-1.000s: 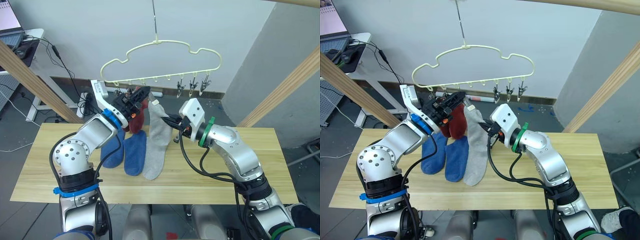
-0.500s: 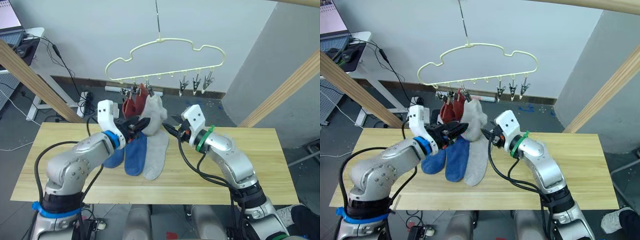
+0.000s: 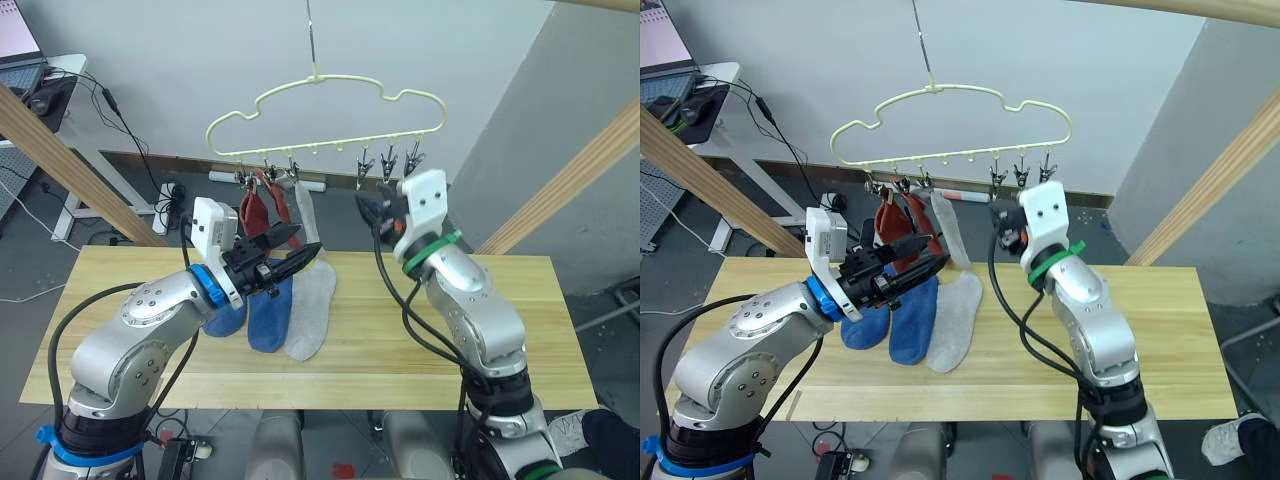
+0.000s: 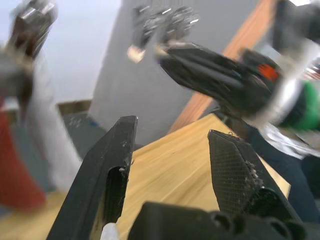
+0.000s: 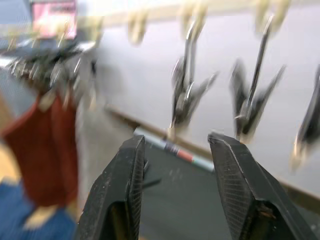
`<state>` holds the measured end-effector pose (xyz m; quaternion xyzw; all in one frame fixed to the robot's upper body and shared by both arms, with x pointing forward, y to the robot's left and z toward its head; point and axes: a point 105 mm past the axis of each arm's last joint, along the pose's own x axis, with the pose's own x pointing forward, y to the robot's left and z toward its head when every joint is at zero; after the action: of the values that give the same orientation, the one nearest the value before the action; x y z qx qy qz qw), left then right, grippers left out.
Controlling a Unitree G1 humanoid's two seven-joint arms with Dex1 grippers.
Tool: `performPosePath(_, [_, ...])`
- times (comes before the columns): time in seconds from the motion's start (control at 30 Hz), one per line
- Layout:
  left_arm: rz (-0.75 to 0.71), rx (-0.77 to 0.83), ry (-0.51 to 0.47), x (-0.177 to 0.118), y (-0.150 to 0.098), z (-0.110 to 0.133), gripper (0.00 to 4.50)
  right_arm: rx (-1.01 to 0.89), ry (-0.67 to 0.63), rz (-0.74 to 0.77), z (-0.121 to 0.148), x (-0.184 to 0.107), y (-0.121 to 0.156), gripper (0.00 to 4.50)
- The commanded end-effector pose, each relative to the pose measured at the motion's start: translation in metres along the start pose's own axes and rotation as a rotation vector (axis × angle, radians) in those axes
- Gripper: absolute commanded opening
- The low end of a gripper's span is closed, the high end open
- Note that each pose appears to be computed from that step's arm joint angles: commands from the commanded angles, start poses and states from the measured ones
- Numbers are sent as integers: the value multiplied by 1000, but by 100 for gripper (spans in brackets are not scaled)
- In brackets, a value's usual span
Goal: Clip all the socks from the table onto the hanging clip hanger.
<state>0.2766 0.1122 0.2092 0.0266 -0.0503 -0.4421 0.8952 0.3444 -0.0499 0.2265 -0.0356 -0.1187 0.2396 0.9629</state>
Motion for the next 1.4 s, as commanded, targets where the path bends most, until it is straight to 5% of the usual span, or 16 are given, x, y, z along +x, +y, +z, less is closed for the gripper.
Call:
performPosePath(0.03, [-46,54,-63,3,-12,19,256,24,-17,-29,6,4,-4,206])
performPosePath(0.47, [-68,80,-137,8,-25,37,256,85,-67,-34,24,23,7,206])
performPosePath(0.6, [-1,107,-205,8,-17,51,256,98,-83,-23,30,25,13,206])
performPosePath(1.3, [87,147,-257,3,-3,60,256,121,-83,-61,28,32,1,206])
performPosePath(1.4, [91,153,-259,4,-2,61,256,134,-82,-63,27,32,1,146])
